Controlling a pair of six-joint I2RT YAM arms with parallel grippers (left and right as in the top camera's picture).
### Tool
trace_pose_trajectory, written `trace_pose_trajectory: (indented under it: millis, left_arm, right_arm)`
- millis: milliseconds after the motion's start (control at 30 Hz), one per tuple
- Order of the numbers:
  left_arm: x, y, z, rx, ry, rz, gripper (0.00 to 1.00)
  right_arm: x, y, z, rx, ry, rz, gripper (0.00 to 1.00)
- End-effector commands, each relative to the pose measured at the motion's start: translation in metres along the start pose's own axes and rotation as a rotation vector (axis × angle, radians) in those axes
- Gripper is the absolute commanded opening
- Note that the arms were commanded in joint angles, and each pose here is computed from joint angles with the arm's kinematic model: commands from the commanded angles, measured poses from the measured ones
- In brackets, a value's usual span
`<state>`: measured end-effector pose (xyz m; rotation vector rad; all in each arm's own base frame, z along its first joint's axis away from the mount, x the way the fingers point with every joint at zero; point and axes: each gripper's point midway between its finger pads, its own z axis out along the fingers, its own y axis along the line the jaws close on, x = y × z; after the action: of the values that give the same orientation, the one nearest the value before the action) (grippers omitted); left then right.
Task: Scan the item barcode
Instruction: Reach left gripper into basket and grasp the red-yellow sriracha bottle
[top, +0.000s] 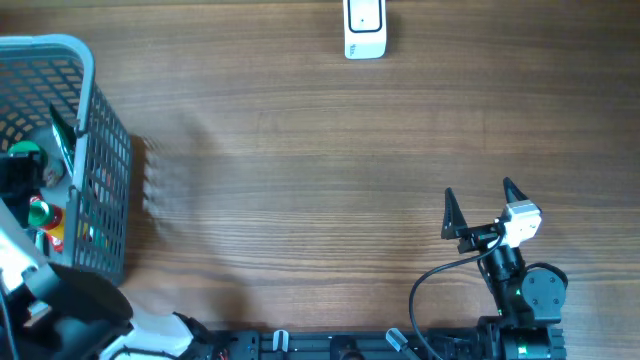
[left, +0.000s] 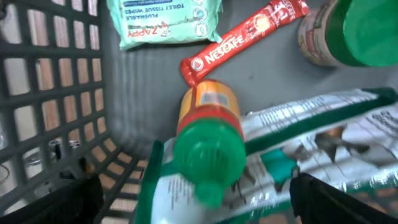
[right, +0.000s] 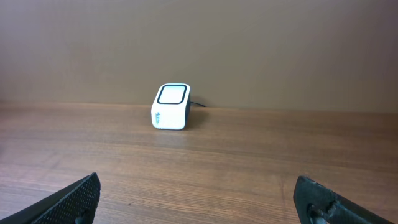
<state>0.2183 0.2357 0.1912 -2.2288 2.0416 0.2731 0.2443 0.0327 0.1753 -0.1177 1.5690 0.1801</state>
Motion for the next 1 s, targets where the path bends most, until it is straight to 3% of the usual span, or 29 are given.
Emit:
trace_pose_trajectory:
  millis: [0, 467, 667, 833, 900, 933, 967]
  left_arm:
    - [-0.005, 0.0, 0.02, -0.022, 0.007, -0.055, 1.0]
    - [0.002, 0.0, 0.061, -0.037, 0.007, -0.054, 0.98]
    - [-0.009, 0.008, 0.06, -0.082, -0.057, -0.041, 0.6]
    - [-0.011, 0.009, 0.06, -0.09, -0.068, -0.024, 0.47]
    - [-0.011, 0.009, 0.06, -0.09, -0.067, -0.024, 0.51]
    - [-0.011, 0.009, 0.06, -0.091, -0.067, -0.024, 0.67]
    - [-0.009, 0.008, 0.061, -0.087, -0.057, -0.024, 0.76]
  right_arm:
    - [-0.003, -0.001, 0.0, 0.008, -0.012, -0.014, 1.0]
    - [-0.003, -0.001, 0.0, 0.008, -0.013, -0.014, 1.0]
    - [-0.003, -0.001, 0.0, 0.008, -0.013, -0.014, 1.0]
    - [-0.003, -0.001, 0.0, 0.008, -0.012, -0.014, 1.0]
    - [-0.003, -0.001, 0.0, 0.008, -0.013, -0.014, 1.0]
    - [-0.003, -0.001, 0.0, 0.008, -0.013, -0.014, 1.0]
    - [-0.003, -0.001, 0.0, 0.008, -0.013, -0.014, 1.0]
